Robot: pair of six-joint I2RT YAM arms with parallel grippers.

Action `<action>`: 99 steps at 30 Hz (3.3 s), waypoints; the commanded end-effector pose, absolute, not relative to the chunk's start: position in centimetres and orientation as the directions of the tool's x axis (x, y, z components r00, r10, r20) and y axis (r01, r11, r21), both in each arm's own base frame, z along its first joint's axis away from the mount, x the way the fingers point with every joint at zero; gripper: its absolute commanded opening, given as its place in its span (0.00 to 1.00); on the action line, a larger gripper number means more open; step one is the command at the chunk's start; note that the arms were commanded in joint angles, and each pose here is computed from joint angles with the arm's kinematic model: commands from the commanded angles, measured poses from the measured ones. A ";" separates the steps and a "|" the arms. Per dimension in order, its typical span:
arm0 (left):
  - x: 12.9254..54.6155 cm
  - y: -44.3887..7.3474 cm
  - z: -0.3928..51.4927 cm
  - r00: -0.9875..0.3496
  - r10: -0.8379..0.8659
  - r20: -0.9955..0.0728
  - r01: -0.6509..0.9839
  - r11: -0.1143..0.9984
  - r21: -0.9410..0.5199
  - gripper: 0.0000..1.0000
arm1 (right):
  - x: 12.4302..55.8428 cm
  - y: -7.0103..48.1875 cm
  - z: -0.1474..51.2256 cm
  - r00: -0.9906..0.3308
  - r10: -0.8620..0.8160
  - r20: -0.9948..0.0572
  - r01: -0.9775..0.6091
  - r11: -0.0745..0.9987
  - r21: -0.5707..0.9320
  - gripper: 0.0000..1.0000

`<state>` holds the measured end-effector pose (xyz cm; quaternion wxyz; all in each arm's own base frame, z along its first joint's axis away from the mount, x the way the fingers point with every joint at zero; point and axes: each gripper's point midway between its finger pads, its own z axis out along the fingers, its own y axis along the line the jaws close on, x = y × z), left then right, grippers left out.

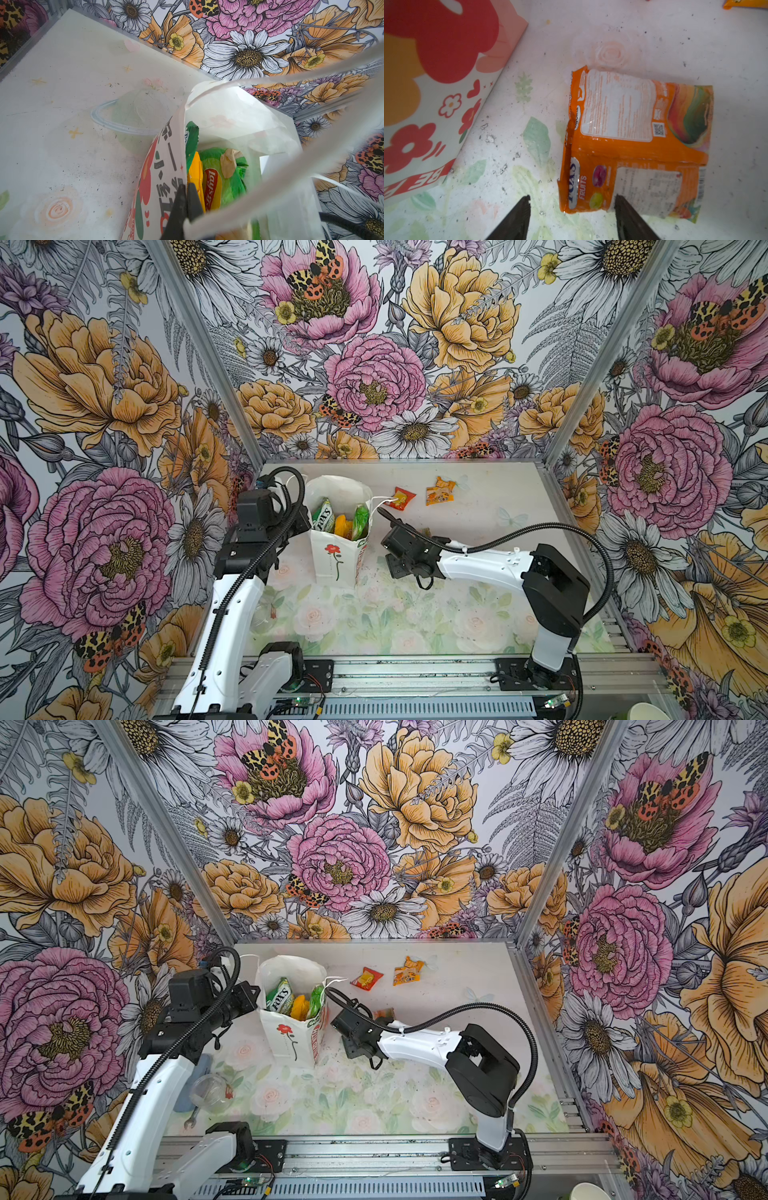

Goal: Place the snacks into the paper bag
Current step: 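Lower the right gripper onto the orange FOX'S fruits bag edge and grasp it, then lift the orange FOX'S bag with the right gripper toward the paper bag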

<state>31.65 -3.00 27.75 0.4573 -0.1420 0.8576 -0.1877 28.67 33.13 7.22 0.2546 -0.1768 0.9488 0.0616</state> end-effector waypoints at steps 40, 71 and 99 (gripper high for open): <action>32.1 -2.8 29.7 -0.481 -0.430 -0.764 -0.053 0.884 -0.464 0.05 | 32.9 29.1 3.7 -0.781 -0.412 -0.470 -0.288 0.904 -0.314 0.00; 31.9 -3.5 30.4 -0.475 -0.426 -0.770 -0.002 0.876 -0.483 0.05 | 33.7 21.1 15.8 -0.682 0.193 -0.706 0.027 0.971 0.238 0.00; 31.4 -5.8 31.2 -0.488 -0.394 -0.779 0.097 0.862 -0.497 0.05 | 36.0 29.4 43.4 -0.482 0.418 -0.770 -0.432 0.651 0.624 0.00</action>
